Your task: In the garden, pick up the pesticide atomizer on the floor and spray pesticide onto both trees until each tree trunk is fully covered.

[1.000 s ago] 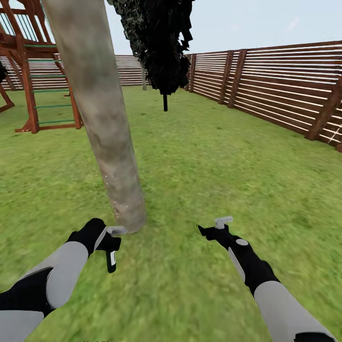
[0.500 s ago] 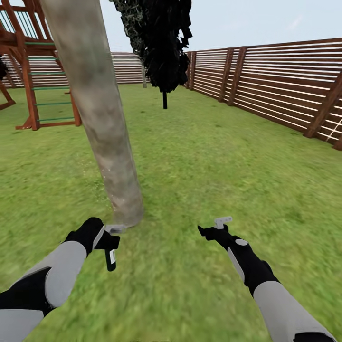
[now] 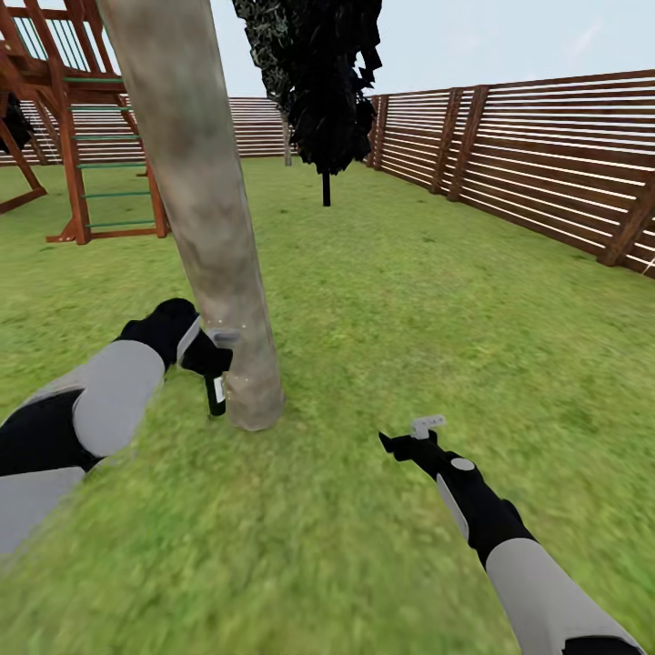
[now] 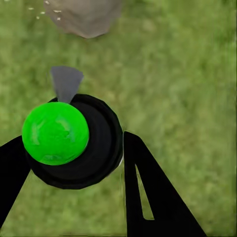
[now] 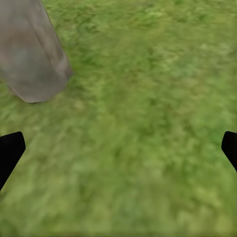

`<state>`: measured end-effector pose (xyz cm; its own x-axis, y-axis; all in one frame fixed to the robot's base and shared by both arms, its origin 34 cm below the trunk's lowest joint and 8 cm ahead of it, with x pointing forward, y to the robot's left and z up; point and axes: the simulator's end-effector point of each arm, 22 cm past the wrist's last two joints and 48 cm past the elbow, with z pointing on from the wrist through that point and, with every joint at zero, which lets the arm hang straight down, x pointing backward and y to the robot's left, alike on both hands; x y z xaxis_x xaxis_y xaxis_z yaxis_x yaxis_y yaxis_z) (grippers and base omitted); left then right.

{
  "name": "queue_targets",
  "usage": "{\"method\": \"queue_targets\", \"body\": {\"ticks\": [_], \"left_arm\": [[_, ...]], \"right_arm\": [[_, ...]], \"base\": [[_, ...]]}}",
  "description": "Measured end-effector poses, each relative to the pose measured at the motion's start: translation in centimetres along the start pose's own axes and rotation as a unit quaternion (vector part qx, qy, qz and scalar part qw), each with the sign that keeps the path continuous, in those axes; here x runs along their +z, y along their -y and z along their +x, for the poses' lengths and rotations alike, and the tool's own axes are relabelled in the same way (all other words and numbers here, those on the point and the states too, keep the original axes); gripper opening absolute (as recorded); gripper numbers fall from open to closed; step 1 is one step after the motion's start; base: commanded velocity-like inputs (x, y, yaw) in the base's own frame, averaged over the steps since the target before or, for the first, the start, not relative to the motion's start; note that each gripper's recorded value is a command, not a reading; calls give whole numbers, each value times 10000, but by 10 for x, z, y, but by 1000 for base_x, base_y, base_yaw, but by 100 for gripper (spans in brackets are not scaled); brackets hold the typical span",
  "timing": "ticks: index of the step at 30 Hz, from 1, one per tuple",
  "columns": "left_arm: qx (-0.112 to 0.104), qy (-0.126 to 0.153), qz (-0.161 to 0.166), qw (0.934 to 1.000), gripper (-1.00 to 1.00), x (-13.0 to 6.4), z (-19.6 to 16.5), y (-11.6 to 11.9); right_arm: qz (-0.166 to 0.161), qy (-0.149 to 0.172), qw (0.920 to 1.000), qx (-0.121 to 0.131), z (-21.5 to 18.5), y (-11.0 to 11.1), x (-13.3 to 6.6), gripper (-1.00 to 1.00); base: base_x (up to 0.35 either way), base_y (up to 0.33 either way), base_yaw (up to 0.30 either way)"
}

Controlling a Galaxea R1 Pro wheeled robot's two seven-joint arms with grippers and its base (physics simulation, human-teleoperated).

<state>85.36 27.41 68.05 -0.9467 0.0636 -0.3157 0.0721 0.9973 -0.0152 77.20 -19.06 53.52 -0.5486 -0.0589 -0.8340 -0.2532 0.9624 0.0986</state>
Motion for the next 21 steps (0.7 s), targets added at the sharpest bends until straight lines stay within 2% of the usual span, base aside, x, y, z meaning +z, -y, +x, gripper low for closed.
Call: {"method": "queue_targets", "body": {"ticks": [2,6,9,13,18,21], "left_arm": [[44,22,-57,10000,-100,-10,-9,-5],[-10,44,-80,10000,-100,-14,-11,-13],[-17,101,-93,9999,-100,-19,-17,-14],[-70,193,-183,9996,-100,-28,-25,-28],[-203,515,-271,9981,-100,-62,-55,-50],[-217,573,-255,9978,-100,-68,-60,-49]], "right_arm": [[-2,-5,10000,0,1,0,0,100],[-8,-11,10000,12,1,-1,0,100],[-12,-4,10000,16,1,-2,1,100],[-17,-29,10000,27,3,-2,1,100],[-18,-28,10000,27,3,-3,1,100],[-16,-24,10000,25,3,-2,1,100]], "base": [[0,0,0],[0,0,27],[0,0,235],[0,0,271],[0,0,275],[0,0,143]]}}
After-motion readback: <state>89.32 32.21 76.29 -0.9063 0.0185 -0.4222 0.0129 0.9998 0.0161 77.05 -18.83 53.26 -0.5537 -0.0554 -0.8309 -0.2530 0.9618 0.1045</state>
